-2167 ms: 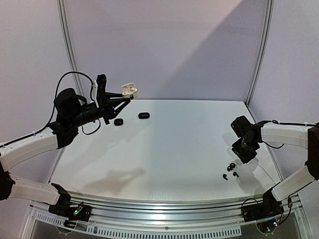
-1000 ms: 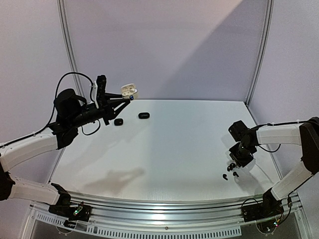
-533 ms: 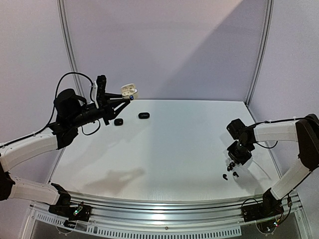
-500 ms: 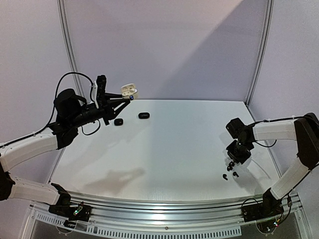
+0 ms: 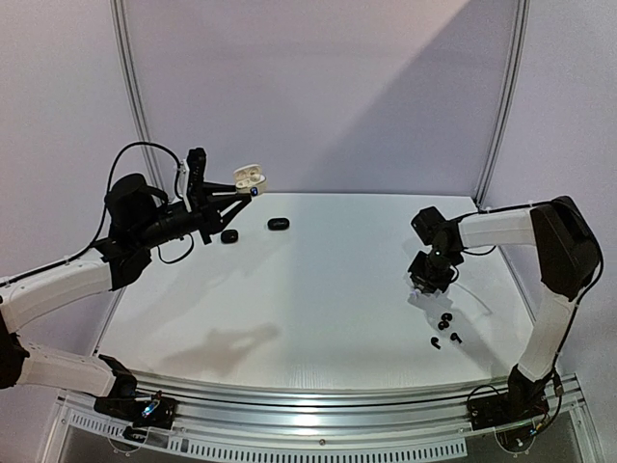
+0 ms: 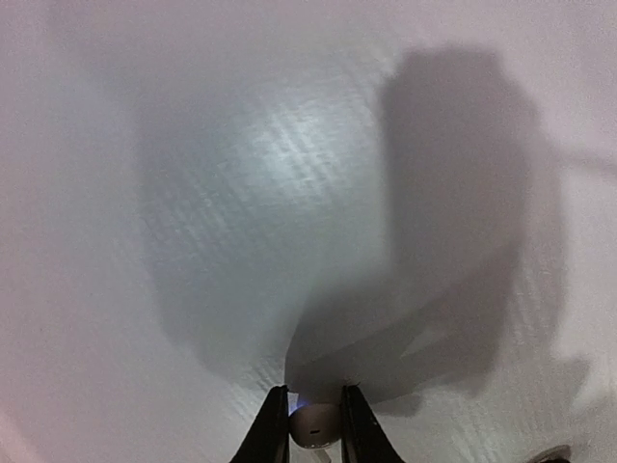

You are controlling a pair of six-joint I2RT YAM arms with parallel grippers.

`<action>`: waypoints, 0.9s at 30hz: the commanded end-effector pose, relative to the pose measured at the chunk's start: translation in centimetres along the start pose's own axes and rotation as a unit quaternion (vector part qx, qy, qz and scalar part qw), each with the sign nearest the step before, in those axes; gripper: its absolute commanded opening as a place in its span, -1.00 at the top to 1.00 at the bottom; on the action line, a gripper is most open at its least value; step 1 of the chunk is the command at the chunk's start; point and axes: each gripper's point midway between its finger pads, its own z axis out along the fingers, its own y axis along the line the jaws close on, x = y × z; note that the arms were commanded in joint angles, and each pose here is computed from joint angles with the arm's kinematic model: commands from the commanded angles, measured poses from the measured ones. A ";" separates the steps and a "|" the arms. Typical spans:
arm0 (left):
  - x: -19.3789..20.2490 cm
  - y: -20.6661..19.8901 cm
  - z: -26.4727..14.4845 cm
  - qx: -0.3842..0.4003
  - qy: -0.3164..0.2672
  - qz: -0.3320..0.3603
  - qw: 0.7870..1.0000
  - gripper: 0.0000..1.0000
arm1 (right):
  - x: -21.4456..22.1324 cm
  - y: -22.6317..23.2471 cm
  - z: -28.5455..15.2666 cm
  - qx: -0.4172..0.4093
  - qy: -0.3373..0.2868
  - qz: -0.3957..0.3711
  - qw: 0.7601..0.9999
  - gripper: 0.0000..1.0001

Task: Insert the wireless bluetooth earbuds into the charging case

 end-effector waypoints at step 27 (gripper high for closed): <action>-0.8 2.7 -0.1 -0.072 -0.022 0.022 0.997 1.00 | 0.0 20.5 -23.6 -0.257 -0.276 -0.295 0.878 0.79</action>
